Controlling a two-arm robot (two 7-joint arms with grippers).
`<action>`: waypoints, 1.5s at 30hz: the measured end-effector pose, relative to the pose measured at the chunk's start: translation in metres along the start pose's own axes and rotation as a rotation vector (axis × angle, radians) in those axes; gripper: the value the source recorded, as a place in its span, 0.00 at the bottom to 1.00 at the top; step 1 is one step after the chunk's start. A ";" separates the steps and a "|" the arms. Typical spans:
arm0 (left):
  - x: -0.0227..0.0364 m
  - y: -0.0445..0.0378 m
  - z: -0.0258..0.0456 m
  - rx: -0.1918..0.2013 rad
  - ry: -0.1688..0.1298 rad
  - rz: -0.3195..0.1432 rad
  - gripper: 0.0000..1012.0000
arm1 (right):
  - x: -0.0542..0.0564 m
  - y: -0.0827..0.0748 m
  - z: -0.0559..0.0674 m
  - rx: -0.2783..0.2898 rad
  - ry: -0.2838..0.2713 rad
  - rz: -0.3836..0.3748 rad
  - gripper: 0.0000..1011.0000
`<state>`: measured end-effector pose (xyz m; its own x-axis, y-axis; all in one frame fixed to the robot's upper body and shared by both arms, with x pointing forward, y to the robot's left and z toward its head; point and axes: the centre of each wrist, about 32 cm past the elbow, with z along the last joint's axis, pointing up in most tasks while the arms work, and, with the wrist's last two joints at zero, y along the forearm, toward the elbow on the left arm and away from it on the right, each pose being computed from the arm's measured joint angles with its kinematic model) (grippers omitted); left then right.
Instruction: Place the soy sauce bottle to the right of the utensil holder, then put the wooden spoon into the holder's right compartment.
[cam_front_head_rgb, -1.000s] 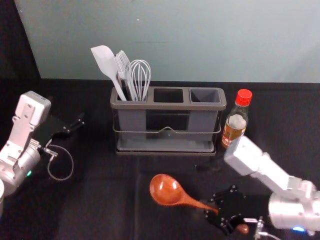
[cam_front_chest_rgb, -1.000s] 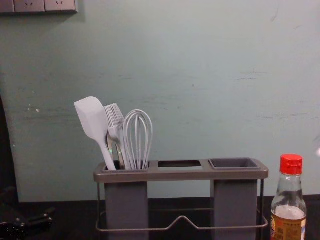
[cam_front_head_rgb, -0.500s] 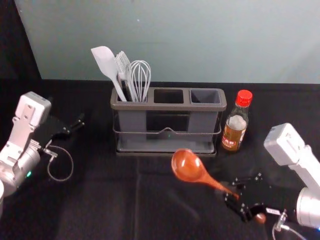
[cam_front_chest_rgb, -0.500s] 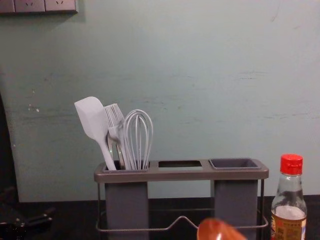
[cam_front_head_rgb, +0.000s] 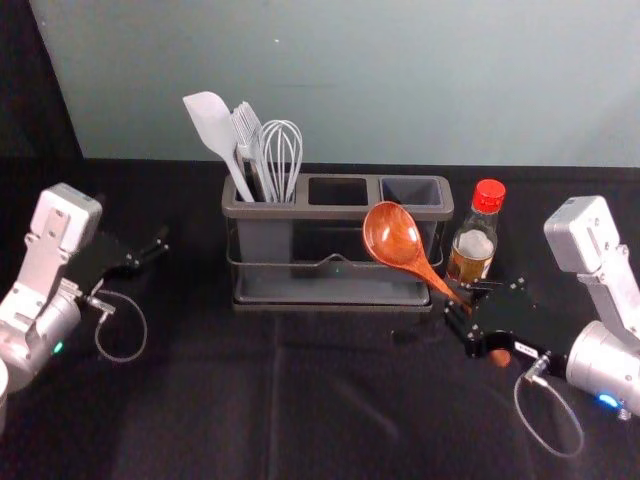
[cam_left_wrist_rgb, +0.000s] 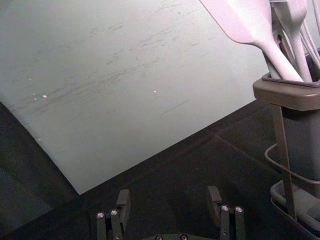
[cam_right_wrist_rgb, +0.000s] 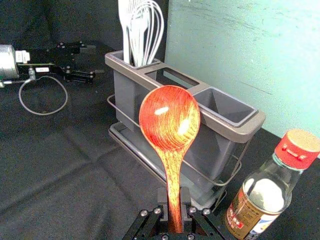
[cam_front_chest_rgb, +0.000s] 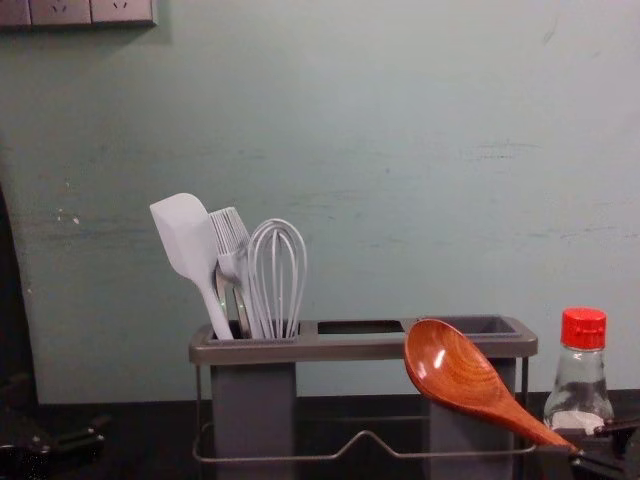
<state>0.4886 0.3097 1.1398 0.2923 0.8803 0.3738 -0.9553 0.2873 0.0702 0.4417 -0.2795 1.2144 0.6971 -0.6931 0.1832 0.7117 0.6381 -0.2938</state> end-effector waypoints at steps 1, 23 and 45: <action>0.0000 0.0000 0.0000 0.000 0.000 0.000 0.99 | 0.000 0.000 0.000 0.000 -0.001 0.002 0.14; 0.0000 0.0000 0.0000 0.000 0.000 0.000 0.99 | -0.002 -0.011 0.018 0.105 -0.053 -0.022 0.14; 0.0000 0.0000 0.0000 0.000 0.000 0.000 0.99 | 0.014 -0.034 0.029 0.207 -0.020 -0.099 0.14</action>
<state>0.4886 0.3097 1.1398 0.2923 0.8803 0.3737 -0.9552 0.2874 0.0702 0.4297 -0.3012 1.2538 0.6232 -0.7502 0.2209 0.7778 0.6239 -0.0756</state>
